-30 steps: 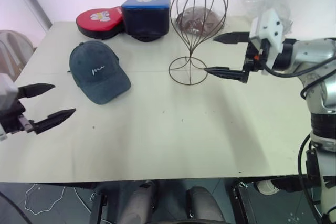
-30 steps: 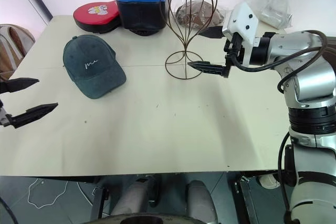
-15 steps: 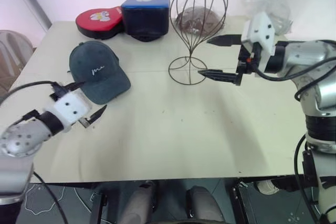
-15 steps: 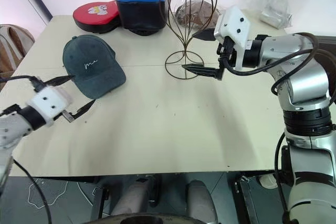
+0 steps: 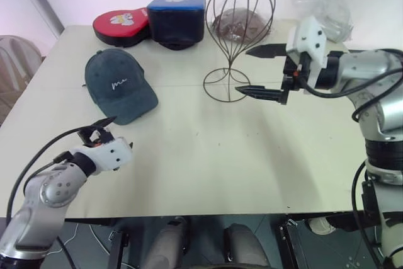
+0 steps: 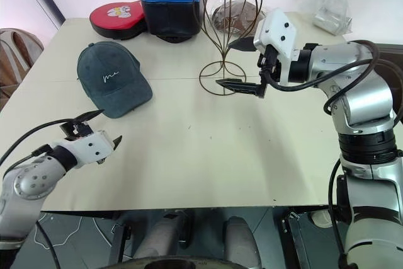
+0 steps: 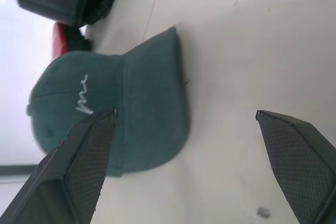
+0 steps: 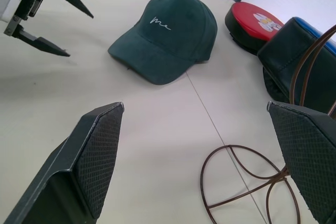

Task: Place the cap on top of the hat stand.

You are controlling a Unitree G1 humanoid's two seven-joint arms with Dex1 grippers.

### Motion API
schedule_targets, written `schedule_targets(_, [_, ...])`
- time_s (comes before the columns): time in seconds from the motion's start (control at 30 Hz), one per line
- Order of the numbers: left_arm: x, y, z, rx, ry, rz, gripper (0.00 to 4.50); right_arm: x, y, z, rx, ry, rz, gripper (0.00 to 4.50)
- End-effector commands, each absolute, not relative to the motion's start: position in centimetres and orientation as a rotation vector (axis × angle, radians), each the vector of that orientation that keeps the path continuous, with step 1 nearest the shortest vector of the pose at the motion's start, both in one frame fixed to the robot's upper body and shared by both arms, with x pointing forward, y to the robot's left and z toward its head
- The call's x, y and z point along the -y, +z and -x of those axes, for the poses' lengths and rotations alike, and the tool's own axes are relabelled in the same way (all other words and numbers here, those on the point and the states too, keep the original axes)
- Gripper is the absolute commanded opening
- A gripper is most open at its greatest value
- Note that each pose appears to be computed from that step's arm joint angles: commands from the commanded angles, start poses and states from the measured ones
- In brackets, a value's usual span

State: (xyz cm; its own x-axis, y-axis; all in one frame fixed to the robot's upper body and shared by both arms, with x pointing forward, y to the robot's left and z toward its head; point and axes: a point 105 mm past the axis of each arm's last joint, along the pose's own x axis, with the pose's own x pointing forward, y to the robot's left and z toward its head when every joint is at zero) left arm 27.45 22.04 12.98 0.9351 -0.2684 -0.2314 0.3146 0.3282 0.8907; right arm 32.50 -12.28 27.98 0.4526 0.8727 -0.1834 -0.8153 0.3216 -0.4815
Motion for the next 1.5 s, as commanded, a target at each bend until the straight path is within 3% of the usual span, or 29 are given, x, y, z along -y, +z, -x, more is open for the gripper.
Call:
schedule_targets(0.03, [-22.0, 12.4, -27.8, -0.041, -0.336, -1.252, 4.50, 11.6, 29.5, -31.8, 0.183, 1.126, 0.587, 4.47])
schedule_targets(0.77, [-23.9, 10.3, -32.0, -0.113, -0.137, -1.333, 4.50, 11.7, 29.8, -31.5, 0.184, 1.108, 0.591, 4.47])
schedule_targets(1.5, [-26.2, 8.0, -33.4, -0.159, -0.026, -1.308, 4.50, 11.9, 30.0, -31.3, 0.181, 1.097, 0.596, 4.47])
